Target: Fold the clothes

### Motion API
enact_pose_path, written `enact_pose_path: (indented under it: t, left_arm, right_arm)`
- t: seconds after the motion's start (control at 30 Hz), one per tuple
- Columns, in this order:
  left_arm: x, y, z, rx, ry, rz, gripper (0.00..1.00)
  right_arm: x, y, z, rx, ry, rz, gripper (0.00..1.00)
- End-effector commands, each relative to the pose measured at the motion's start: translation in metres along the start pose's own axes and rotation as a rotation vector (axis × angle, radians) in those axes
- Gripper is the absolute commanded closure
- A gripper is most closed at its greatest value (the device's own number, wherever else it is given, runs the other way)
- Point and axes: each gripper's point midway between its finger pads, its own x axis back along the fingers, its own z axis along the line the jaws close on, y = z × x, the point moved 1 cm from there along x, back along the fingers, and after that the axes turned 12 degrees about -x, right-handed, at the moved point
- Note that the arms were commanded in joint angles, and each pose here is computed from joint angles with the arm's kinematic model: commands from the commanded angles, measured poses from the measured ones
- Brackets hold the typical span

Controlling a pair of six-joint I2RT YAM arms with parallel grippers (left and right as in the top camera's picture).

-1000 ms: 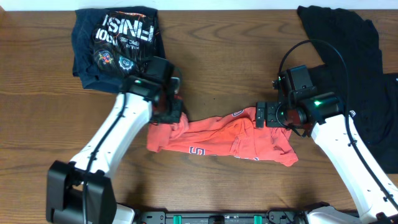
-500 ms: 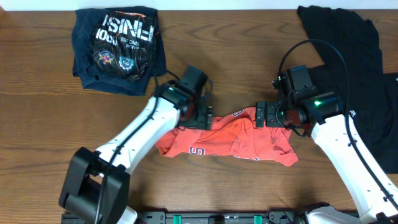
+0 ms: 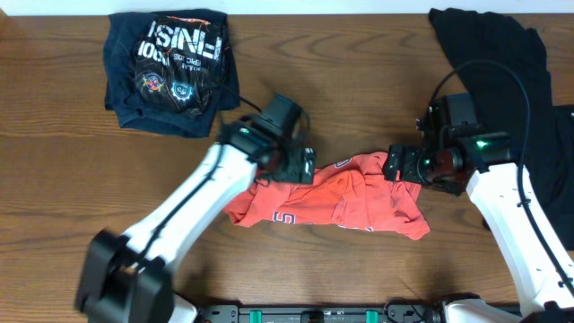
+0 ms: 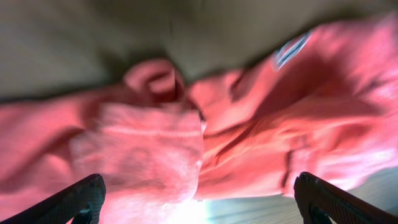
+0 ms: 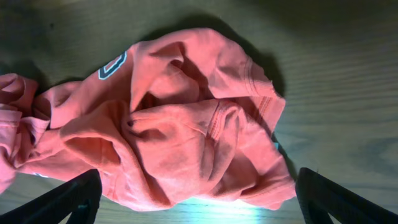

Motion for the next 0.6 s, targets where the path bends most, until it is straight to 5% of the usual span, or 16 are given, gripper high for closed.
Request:
enact_pose_path:
  t: [0.0, 0.37, 0.57]
  left_arm:
    - [0.063, 0.033, 0.003, -0.011, -0.019, -0.203, 0.02]
    - [0.126, 0.025, 0.082, 0.150, 0.175, -0.331, 0.02]
    - [0.123, 0.018, 0.098, 0.186, 0.206, -0.306, 0.02]
  right_arm:
    - [-0.022, -0.020, -0.010, -0.065, 0.034, 0.108, 0.01]
    - [-0.065, -0.040, -0.044, -0.189, 0.114, 0.173, 0.01]
    - [-0.089, -0.049, -0.050, -0.184, 0.140, 0.161, 0.13]
